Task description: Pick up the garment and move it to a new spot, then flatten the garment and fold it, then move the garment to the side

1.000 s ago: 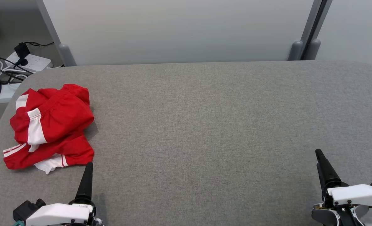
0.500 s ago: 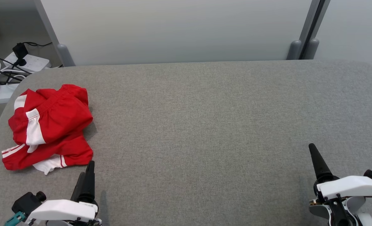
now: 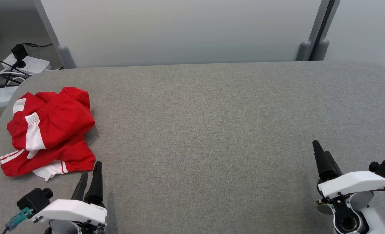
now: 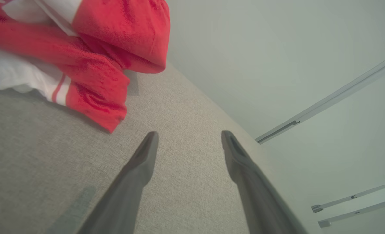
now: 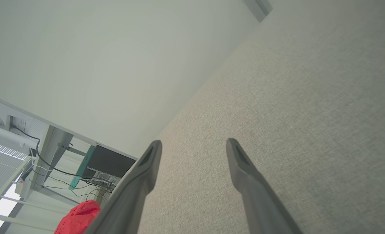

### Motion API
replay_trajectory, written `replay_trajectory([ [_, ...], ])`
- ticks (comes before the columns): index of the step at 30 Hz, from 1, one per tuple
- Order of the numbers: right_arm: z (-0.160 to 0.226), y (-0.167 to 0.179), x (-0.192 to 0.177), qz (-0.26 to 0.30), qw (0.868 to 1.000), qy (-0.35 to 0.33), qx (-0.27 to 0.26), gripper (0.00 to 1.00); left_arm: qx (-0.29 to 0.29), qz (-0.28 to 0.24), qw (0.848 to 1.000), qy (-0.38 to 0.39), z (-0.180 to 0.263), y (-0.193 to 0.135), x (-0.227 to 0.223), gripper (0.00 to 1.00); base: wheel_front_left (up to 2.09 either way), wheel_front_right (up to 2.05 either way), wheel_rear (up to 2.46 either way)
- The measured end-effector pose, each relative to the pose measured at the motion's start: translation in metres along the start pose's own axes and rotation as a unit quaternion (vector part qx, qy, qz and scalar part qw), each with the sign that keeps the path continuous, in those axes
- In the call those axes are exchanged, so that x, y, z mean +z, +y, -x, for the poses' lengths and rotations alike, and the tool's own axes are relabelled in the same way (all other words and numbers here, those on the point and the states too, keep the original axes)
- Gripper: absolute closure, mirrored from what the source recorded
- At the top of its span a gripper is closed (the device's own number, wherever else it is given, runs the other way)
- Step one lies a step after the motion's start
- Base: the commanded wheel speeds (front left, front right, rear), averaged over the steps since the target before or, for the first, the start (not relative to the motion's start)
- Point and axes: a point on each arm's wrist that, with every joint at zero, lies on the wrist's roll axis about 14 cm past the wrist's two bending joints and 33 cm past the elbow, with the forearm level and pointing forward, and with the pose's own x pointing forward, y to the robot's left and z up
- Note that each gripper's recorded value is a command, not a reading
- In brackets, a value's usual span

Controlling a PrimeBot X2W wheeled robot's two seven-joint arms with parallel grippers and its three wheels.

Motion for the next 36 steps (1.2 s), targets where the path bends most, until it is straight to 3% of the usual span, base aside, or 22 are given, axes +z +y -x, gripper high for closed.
replay_trajectory([
  [21,-0.014,0.013,0.011,0.137,0.990,-0.011,0.022,0.00,-0.009,-0.154,0.988,-0.021,-0.014,-0.010,0.014,0.00,0.00,0.00,0.00],
  [36,-0.023,0.022,0.018,0.240,0.970,-0.019,0.039,0.00,-0.013,-0.257,0.966,-0.035,-0.018,-0.018,0.017,0.00,0.00,0.00,0.00],
])
